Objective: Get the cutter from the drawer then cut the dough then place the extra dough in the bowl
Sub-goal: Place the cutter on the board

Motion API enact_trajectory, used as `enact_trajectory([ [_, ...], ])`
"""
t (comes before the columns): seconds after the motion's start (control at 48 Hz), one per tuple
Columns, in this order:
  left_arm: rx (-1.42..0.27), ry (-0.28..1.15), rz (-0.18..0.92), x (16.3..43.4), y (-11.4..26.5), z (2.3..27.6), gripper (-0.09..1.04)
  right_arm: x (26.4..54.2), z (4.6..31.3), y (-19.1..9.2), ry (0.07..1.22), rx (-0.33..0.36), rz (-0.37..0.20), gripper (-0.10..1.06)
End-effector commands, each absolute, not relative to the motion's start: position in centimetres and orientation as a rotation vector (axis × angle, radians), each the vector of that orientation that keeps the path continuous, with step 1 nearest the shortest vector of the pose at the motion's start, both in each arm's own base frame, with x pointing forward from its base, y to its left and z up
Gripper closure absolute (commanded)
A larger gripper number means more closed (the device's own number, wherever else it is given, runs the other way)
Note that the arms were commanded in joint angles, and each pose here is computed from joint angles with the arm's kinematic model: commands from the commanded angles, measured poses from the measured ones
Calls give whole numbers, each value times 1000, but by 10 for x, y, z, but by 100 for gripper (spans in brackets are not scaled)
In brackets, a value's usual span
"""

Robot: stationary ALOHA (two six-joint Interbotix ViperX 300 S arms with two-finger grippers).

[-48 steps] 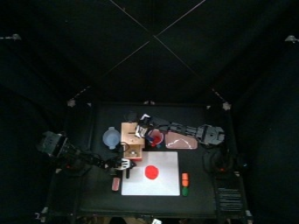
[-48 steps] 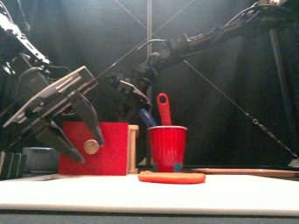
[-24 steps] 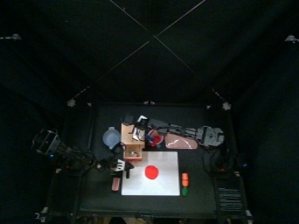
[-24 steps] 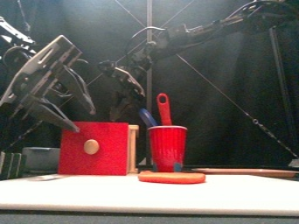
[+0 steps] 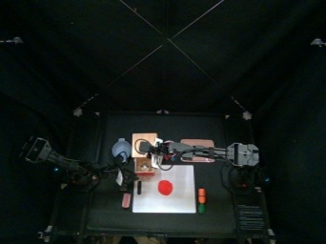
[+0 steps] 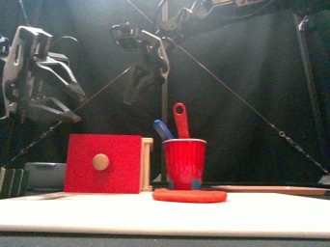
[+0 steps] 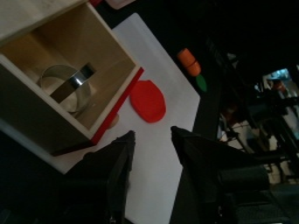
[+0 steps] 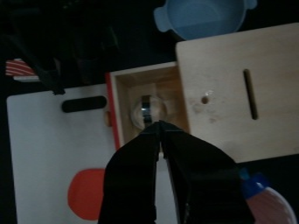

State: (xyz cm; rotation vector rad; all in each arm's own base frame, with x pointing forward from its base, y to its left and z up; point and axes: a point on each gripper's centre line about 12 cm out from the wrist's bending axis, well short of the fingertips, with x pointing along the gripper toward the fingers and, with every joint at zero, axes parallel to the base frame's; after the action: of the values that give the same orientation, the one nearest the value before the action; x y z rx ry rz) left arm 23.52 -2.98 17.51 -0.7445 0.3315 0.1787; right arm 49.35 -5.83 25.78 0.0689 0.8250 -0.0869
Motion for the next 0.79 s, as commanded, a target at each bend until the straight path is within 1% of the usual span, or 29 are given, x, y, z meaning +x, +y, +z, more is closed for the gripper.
enact_trajectory([
  [0.021,-717,288,157,232,-26,183,16,492,279,-54,711,71,-84,22],
  [0.083,-721,273,162,227,-22,184,16,494,271,-53,694,78,-83,18],
  [0.188,-726,253,166,220,-18,186,16,497,264,-55,680,80,-89,16],
  [0.458,-727,245,175,215,-14,185,16,505,227,-56,752,78,-89,16],
  [0.792,-729,245,183,215,-12,184,16,510,205,-59,801,68,-92,17],
])
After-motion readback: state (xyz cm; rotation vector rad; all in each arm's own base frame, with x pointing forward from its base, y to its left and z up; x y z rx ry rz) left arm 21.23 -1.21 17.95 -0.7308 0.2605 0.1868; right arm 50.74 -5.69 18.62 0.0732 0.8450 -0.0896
